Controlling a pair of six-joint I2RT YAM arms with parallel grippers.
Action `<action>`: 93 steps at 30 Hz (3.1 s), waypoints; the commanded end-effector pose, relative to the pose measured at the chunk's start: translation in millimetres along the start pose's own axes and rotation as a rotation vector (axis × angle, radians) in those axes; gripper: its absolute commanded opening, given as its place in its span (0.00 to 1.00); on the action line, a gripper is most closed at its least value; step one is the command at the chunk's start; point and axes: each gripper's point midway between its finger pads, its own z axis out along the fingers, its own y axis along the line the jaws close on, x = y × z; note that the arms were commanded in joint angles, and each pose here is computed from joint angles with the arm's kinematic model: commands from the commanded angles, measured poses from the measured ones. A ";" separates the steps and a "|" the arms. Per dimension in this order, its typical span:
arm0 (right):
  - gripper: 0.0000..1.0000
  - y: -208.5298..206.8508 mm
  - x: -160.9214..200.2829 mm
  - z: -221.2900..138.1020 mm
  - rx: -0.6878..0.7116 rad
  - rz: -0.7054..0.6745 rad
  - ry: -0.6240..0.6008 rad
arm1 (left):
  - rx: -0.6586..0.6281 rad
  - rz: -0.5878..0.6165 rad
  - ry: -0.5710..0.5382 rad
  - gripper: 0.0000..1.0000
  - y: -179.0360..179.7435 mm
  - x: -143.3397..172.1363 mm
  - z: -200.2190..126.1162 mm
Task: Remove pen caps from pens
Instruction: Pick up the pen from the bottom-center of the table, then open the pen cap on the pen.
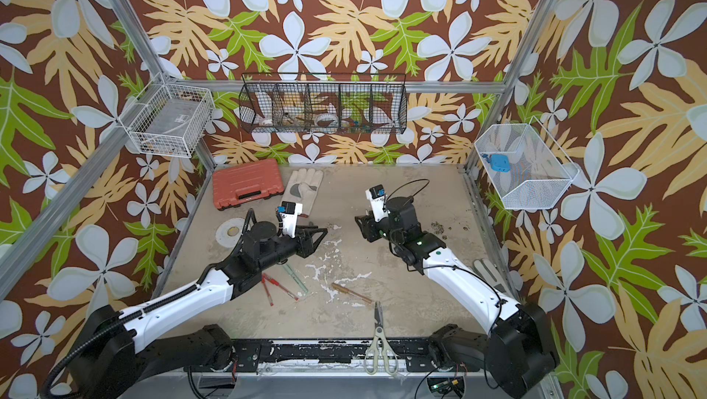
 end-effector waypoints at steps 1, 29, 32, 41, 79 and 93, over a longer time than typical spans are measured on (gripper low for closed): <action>0.52 31.9 27.8 -1.1 -0.060 -0.073 0.080 | -0.118 -0.088 0.064 0.48 25.1 25.0 -17.0; 0.45 66.4 225.5 -9.6 0.113 -0.246 0.696 | -0.074 -0.181 0.338 0.44 35.2 136.9 -49.4; 0.45 63.9 228.2 -3.2 0.129 -0.260 0.704 | -0.062 -0.186 0.334 0.44 33.2 137.4 -48.1; 0.34 60.2 240.9 4.1 0.098 -0.227 0.736 | -0.067 -0.194 0.318 0.45 34.8 135.9 -48.1; 0.06 67.7 152.0 5.7 0.054 -0.120 0.467 | -0.058 -0.165 0.133 0.56 13.1 58.9 -21.6; 0.05 49.7 33.0 18.6 -0.109 -0.001 0.145 | 0.164 -0.165 -0.127 0.62 4.3 -34.7 -5.9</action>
